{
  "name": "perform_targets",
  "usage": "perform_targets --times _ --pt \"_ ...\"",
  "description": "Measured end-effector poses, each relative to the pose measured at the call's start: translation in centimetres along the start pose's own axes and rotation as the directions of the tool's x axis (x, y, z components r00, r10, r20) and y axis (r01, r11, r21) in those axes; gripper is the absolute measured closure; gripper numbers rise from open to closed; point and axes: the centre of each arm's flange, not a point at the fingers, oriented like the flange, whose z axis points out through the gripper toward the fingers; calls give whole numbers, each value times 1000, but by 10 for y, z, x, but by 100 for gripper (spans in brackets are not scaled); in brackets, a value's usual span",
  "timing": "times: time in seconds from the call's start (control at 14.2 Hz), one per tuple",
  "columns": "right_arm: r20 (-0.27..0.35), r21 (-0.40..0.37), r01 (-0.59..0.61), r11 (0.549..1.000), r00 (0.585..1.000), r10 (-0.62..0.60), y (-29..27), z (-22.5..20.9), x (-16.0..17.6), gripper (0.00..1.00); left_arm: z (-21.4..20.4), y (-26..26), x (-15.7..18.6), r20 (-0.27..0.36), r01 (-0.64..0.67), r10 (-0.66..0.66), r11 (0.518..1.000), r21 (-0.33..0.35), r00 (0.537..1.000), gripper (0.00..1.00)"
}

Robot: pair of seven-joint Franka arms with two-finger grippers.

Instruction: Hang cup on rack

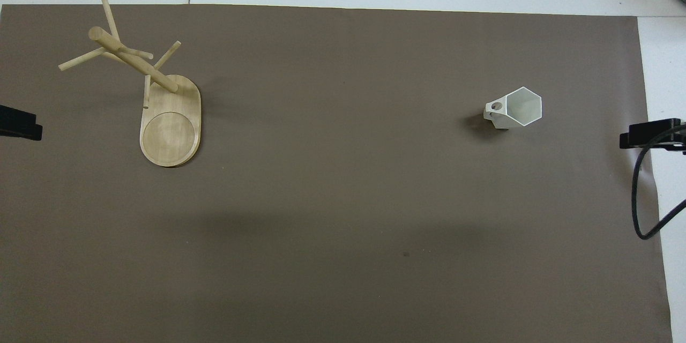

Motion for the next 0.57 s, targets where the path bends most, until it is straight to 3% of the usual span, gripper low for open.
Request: perform_targets --times 0.35,0.57 --pt "-11 1 6 1000 1000 -6 1 0 -1 0 -2 1 -1 -6 -48 48 999 -2 999 0" --pt "-34 -1 75 997 997 -75 11 17 4 0 -3 2 -1 -6 -50 50 999 -2 999 0"
